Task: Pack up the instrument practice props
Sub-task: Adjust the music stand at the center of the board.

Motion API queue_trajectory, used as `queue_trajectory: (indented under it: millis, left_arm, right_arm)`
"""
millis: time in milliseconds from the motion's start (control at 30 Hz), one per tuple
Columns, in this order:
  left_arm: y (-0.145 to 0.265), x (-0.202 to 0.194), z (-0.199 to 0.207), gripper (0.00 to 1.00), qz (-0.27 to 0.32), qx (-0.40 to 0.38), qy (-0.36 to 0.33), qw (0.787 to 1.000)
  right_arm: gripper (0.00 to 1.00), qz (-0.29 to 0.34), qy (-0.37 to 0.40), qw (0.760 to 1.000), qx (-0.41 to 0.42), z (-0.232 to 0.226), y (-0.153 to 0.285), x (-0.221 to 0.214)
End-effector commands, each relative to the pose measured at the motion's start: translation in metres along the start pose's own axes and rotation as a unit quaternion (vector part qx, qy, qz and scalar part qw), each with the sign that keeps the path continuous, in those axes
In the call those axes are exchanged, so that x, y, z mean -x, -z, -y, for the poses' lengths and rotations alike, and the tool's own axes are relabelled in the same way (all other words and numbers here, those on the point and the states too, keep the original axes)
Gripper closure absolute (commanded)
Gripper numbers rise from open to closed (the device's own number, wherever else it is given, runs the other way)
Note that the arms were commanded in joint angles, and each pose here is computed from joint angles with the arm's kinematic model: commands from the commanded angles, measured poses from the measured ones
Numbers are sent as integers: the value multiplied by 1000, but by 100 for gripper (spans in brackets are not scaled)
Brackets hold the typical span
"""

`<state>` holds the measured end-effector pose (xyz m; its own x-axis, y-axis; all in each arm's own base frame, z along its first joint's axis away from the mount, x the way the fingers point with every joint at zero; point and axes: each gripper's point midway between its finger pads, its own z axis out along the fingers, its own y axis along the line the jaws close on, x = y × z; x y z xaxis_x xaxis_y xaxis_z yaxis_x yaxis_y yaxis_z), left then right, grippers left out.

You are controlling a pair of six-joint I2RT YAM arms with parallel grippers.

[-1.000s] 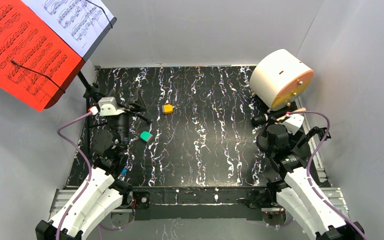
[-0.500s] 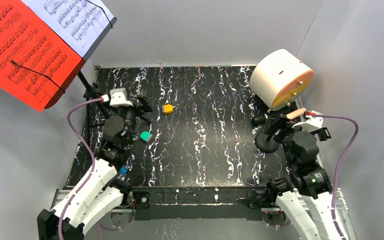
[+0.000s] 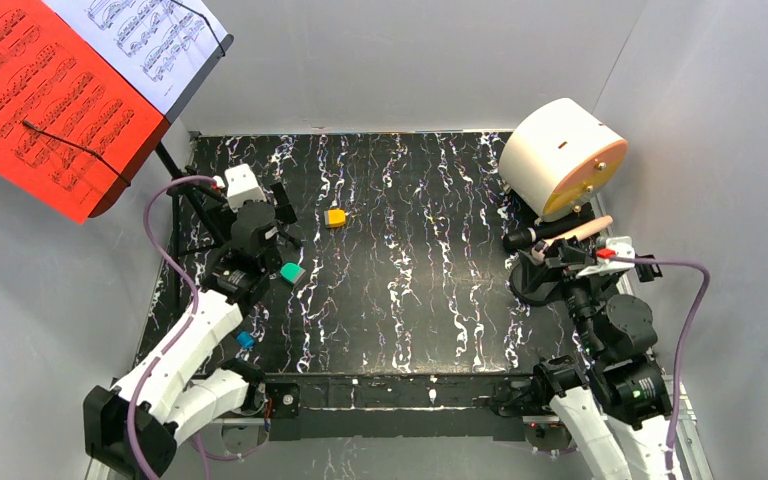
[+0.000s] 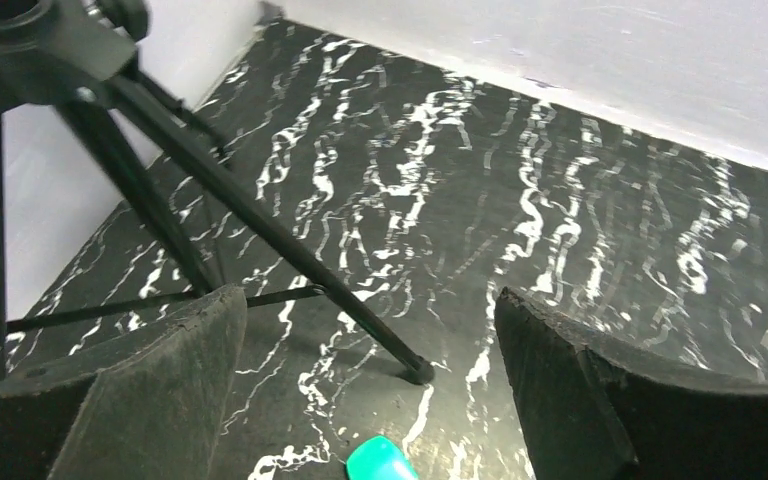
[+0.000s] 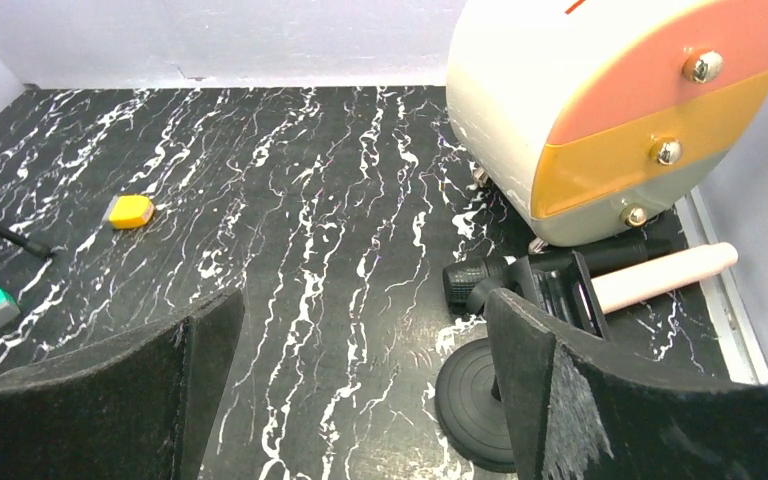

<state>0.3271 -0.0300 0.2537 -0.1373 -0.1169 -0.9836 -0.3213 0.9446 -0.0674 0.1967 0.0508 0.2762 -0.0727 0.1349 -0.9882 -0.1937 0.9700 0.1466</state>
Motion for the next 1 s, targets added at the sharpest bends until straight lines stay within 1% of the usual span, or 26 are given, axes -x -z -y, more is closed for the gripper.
queue_trajectory:
  millis: [0,67,133,200,267,333,567,667,700,733,767,833,900,967]
  left_arm:
    - [-17,7,-35,12,16,115,26,993]
    - [-29,3,-41,18,21,138,45,989]
    - [-40,-2,-47,18,26,160,68,984]
    - [-50,-7,-51,20,30,180,82,980]
    - [-56,-6,-56,23,43,200,95,974]
    - [-64,-5,-56,26,51,204,102,972]
    - [-88,-16,-64,28,70,228,117,964]
    - [-98,-25,-68,32,61,225,116,966]
    - [-101,-26,-67,35,58,217,117,968]
    - [-104,-28,-63,42,55,201,115,971]
    - [-106,-29,-59,50,53,186,113,975]
    - [-107,-32,-50,70,48,153,111,981]
    - [-109,-38,-36,81,40,110,106,988]
    - [-109,-42,-23,88,32,70,104,992]
  right_arm:
    - [1,69,42,996,36,-7,7,14]
    - [1,85,47,994,44,-8,11,13]
    - [1,93,50,993,46,-8,15,10]
    - [1,80,53,994,53,-10,14,4]
    - [1,75,54,993,68,-15,13,-1]
    - [1,74,52,993,76,-18,14,-2]
    - [1,67,68,991,88,-21,14,-7]
    - [1,67,69,991,97,-24,15,-6]
    - [1,66,69,991,96,-23,15,-7]
    - [1,67,69,991,96,-23,16,-6]
    - [1,66,69,991,96,-23,16,-6]
    - [1,66,69,991,99,-24,16,-6]
    - [1,65,71,990,99,-24,16,-7]
    - [1,65,73,990,99,-24,17,-6]
